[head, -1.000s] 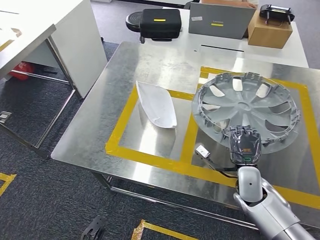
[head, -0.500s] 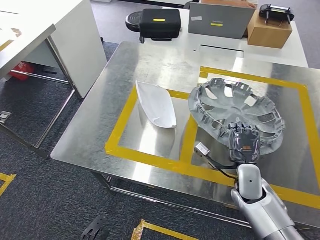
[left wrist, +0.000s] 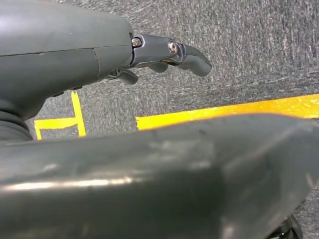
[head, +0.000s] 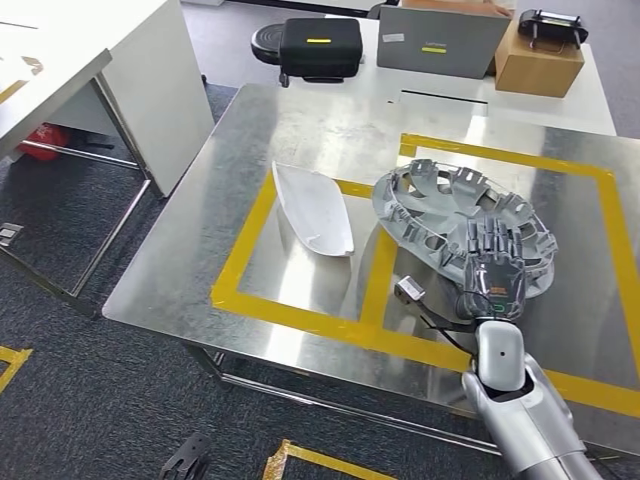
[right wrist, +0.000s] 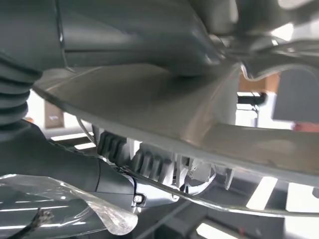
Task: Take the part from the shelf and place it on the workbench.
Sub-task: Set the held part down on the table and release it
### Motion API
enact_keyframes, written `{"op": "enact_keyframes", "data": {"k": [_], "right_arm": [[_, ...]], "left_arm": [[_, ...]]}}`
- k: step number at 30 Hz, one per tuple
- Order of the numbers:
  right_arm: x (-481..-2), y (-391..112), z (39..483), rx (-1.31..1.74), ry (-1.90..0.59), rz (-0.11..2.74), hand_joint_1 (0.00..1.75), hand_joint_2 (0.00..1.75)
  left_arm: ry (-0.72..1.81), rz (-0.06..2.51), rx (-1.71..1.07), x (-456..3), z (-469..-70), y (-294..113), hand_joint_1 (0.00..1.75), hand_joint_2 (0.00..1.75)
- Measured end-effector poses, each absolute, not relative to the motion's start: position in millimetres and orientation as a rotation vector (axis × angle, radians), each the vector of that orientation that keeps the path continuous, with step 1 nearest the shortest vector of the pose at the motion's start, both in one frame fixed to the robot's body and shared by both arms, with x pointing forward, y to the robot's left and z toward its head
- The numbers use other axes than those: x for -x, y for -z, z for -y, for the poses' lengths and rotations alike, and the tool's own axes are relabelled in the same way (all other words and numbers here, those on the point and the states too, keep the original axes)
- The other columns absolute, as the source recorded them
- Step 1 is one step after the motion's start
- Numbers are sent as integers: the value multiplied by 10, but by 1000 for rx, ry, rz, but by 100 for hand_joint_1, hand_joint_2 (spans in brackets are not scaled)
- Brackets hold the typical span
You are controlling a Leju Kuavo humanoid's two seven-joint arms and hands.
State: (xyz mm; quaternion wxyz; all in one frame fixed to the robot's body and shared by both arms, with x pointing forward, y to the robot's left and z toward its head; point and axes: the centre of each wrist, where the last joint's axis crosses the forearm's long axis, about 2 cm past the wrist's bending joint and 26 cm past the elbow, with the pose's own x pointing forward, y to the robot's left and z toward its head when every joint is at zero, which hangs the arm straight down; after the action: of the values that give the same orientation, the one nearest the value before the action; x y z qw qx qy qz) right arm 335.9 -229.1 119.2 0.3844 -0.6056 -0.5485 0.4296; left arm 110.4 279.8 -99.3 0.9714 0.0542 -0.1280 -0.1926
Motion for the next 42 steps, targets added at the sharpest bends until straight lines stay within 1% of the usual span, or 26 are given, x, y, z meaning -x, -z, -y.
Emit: {"op": "enact_keyframes", "data": {"k": [5,9,17,25,35,42], "right_arm": [[-3448,-1261,2230,1503,-1230,1250,0,0],[-3530,-1383,2151,1469,-1300,1214,0,0],[-3610,-1648,1976,1383,-1380,1248,0,0],[-3598,-2010,1782,1334,-1482,1359,0,0],[-3521,-2180,1725,1365,-1611,1408,0,0],[-3486,-2223,1732,1395,-1657,1430,0,0]], "left_arm": [[370,255,-98,-1081,-2820,999,0,0],[349,252,-97,-1041,-2852,1009,0,0],[302,244,-95,-931,-2898,1034,0,0],[234,235,-91,-731,-2950,1072,0,0],[198,226,-86,-623,-2980,1089,0,0],[170,223,-85,-598,-2989,1093,0,0]]}}
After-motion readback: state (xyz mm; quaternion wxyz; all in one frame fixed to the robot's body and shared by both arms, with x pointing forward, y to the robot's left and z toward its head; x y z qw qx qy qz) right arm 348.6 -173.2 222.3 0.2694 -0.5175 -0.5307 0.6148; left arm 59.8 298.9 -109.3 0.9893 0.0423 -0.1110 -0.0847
